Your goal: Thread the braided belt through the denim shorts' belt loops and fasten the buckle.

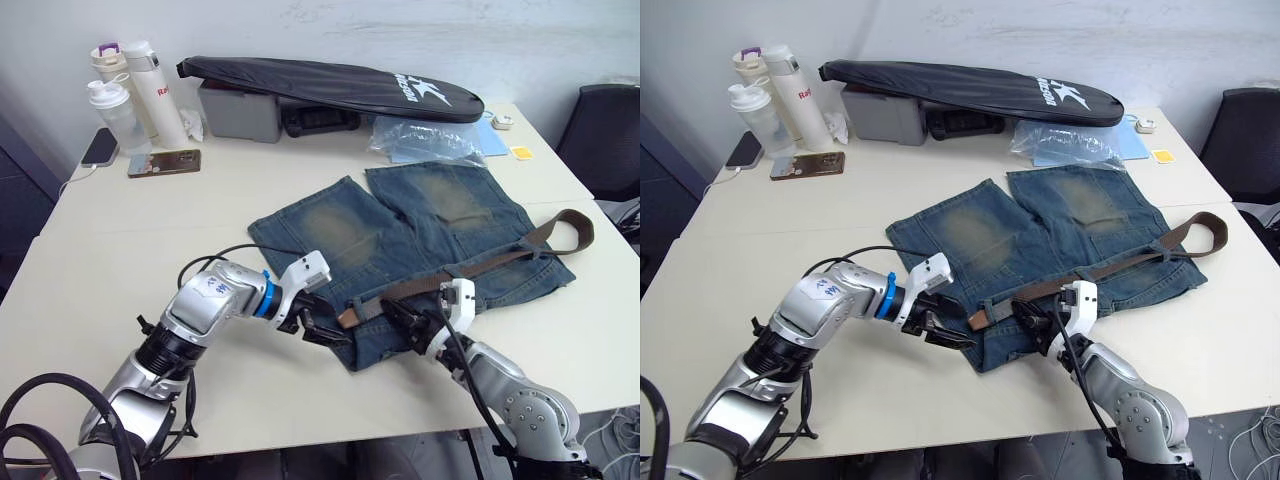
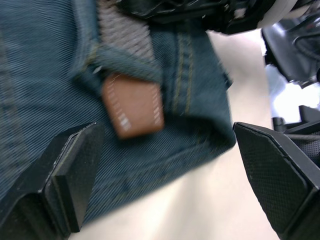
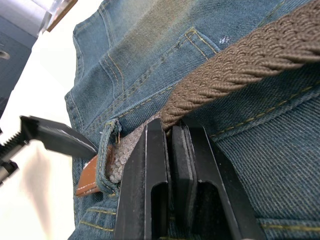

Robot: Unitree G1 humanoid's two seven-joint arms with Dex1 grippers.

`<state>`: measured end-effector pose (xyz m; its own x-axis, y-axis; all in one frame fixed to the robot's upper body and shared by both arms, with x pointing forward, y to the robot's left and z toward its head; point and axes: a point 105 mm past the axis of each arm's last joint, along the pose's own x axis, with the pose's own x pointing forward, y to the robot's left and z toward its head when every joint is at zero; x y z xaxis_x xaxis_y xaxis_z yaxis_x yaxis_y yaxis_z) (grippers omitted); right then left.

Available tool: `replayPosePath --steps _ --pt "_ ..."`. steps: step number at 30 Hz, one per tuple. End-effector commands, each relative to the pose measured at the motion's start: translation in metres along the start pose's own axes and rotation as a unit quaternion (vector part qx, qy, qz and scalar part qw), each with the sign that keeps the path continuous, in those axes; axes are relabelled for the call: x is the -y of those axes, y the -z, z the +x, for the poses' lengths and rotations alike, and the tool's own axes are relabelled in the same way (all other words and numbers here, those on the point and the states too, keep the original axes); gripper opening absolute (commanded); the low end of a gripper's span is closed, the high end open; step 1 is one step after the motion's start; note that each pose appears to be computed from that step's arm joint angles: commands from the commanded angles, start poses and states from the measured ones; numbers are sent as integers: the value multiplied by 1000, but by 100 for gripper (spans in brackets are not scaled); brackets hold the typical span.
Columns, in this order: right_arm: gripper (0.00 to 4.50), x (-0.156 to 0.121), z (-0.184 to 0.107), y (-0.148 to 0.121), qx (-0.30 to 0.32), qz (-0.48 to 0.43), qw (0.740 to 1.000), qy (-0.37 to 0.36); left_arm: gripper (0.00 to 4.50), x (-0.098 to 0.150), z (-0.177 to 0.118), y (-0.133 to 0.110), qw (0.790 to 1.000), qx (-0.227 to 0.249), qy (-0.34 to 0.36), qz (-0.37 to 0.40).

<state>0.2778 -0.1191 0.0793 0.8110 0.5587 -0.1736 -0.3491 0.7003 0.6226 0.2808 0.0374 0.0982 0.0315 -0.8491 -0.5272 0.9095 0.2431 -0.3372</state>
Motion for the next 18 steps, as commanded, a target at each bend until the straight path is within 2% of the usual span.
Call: replayPosePath --steps 1,4,10,12,16,17,18 --pt "1 -14 6 23 -34 29 998 -34 450 5 2 -4 1000 12 9 -1" --pt "1 -12 5 23 -32 29 999 -31 450 -2 5 5 1000 -13 -13 18" --pt "1 -13 4 22 -29 31 999 -31 450 -12 6 3 999 5 -38 -1" --pt "1 -13 3 23 -30 30 999 -31 450 -8 7 3 1000 8 -23 -11" --pt "1 -13 4 23 -30 33 999 -30 450 2 12 -5 997 45 12 -59" --pt "0 -13 4 24 -30 32 999 -30 398 3 12 -7 996 52 15 -69" --pt "0 -13 4 24 -31 33 999 -29 367 1 12 -9 995 62 13 -80"
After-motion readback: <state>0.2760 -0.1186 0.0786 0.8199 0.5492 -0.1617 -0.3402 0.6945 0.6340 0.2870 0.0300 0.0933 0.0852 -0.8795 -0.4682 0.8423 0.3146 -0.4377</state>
